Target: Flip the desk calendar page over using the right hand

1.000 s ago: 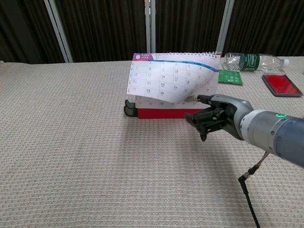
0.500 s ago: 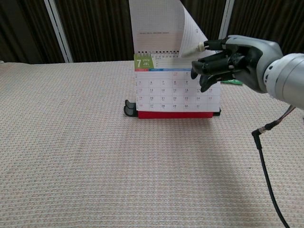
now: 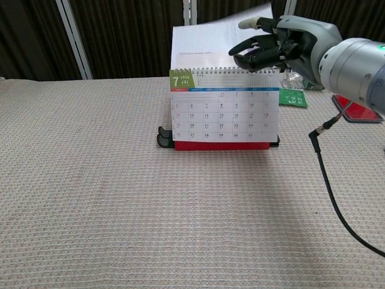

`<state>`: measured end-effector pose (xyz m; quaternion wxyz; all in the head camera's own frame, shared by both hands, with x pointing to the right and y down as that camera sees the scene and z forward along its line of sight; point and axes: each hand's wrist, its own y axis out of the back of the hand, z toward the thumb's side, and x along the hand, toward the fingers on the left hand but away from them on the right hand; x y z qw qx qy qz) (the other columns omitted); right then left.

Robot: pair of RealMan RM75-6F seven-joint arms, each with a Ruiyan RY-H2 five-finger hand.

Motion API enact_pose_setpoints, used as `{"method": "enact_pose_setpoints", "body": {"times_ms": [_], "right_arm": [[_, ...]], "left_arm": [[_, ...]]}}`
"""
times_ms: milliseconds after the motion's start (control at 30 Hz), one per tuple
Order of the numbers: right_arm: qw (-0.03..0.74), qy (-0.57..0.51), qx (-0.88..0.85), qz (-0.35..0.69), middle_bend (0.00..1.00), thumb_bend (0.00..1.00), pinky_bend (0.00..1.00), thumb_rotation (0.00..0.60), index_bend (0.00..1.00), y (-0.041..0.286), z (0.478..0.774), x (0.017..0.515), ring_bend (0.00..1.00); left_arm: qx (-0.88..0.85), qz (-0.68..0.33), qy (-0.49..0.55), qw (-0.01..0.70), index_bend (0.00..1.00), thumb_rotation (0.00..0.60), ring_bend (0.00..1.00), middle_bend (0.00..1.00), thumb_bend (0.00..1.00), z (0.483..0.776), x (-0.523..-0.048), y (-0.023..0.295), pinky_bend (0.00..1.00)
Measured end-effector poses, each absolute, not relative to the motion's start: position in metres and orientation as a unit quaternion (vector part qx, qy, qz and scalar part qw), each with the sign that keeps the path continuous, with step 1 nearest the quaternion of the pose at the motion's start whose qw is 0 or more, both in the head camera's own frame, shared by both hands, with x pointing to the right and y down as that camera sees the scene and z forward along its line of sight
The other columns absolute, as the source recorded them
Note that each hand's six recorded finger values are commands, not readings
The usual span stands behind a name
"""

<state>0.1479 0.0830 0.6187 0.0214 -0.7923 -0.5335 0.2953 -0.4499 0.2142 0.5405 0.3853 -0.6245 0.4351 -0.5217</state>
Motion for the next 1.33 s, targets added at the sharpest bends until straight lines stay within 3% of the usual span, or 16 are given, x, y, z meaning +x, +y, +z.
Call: {"method": "enact_pose_setpoints", "body": {"times_ms": [133,333,600,800,1133,1333], "right_arm": [[0.054,-0.533,-0.791,0.295,0.02,0.32,0.02,0.6,0.0,0.069,0.618,0.144,0.0],[0.094,-0.521,-0.788,0.315,0.0,0.31,0.0,0.6,0.0,0.055,0.621,0.147,0.0],[0.117,-0.504,-0.793,0.321,0.0,0.26,0.0,0.6,0.01,0.067,0.615,0.162,0.0],[0.194,-0.459,-0.793,0.351,0.0,0.2,0.0,0.6,0.0,0.098,0.603,0.201,0.0],[0.373,-0.377,-0.704,0.472,0.0,0.17,0.0,0.6,0.0,0.19,0.591,0.329,0.0],[0.431,-0.351,-0.644,0.525,0.0,0.17,0.0,0.6,0.0,0.23,0.588,0.382,0.0]], "left_arm": [[-0.625,-0.526,0.434,0.38,0.0,0.6,0.0,0.0,0.12,0.544,-0.452,0.213,0.0],[-0.625,-0.531,0.433,0.374,0.0,0.6,0.0,0.0,0.12,0.548,-0.453,0.211,0.0],[-0.624,-0.536,0.429,0.373,0.0,0.6,0.0,0.0,0.12,0.551,-0.454,0.21,0.0],[-0.625,-0.538,0.422,0.376,0.0,0.6,0.0,0.0,0.12,0.552,-0.453,0.213,0.0],[-0.629,-0.55,0.387,0.391,0.0,0.6,0.0,0.0,0.11,0.564,-0.445,0.225,0.0],[-0.628,-0.552,0.379,0.397,0.0,0.6,0.0,0.0,0.11,0.569,-0.442,0.227,0.0]]}}
